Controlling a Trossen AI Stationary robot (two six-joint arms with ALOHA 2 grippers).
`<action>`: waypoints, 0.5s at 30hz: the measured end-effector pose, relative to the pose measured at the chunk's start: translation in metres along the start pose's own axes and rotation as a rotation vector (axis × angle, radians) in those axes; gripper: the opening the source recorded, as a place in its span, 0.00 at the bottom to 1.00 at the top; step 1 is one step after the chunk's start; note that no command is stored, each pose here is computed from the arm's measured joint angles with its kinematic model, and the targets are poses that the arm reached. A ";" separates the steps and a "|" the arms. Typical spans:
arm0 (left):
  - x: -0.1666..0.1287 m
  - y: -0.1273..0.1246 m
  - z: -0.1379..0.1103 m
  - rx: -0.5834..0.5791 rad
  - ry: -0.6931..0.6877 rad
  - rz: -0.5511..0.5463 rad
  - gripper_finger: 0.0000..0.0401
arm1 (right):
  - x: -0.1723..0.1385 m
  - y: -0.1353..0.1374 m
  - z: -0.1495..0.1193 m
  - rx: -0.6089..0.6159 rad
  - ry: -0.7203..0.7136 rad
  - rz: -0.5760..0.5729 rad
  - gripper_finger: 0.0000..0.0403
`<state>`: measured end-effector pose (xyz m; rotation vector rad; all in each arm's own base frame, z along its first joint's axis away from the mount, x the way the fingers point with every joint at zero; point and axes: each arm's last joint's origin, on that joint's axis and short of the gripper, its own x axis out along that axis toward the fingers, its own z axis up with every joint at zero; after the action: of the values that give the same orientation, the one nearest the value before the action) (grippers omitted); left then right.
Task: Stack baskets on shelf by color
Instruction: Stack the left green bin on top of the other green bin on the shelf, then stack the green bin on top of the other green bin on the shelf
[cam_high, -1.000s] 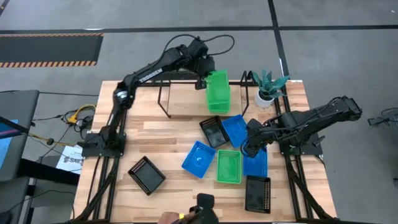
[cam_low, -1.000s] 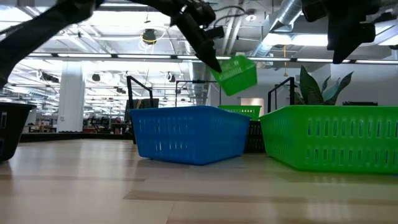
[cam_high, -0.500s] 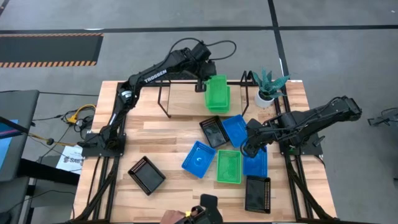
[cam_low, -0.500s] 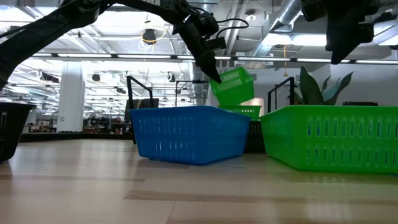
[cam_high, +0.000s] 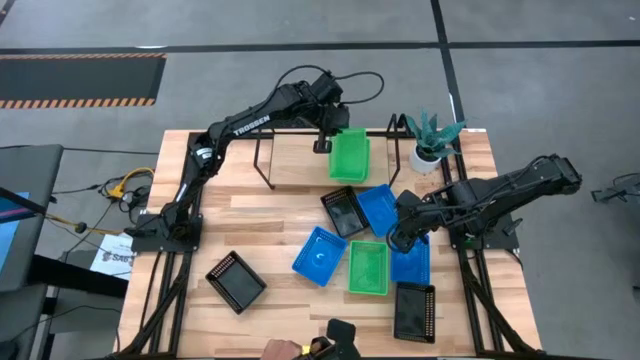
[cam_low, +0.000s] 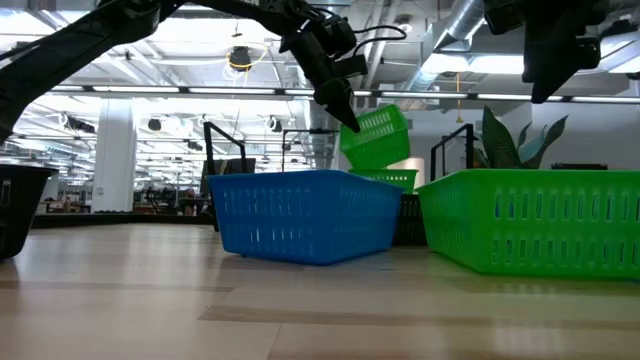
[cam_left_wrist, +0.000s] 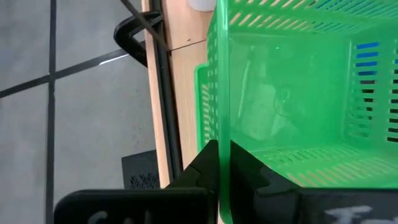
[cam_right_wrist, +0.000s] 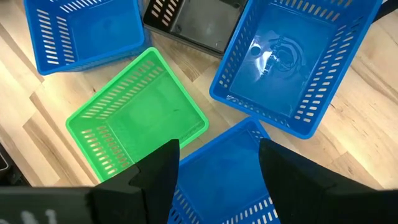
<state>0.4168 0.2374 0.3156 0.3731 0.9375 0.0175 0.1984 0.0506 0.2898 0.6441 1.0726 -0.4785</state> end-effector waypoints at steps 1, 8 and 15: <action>0.000 0.000 0.000 0.000 -0.002 -0.004 0.01 | 0.000 0.000 0.000 -0.001 0.000 0.000 0.61; 0.000 0.001 0.000 -0.008 -0.006 0.004 0.18 | 0.000 0.000 0.000 -0.002 0.000 0.000 0.61; -0.001 0.002 0.002 -0.010 -0.018 0.022 0.31 | 0.000 0.000 0.000 -0.002 0.000 0.000 0.61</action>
<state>0.4181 0.2385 0.3178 0.3740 0.9156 0.0387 0.1984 0.0506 0.2898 0.6424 1.0730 -0.4774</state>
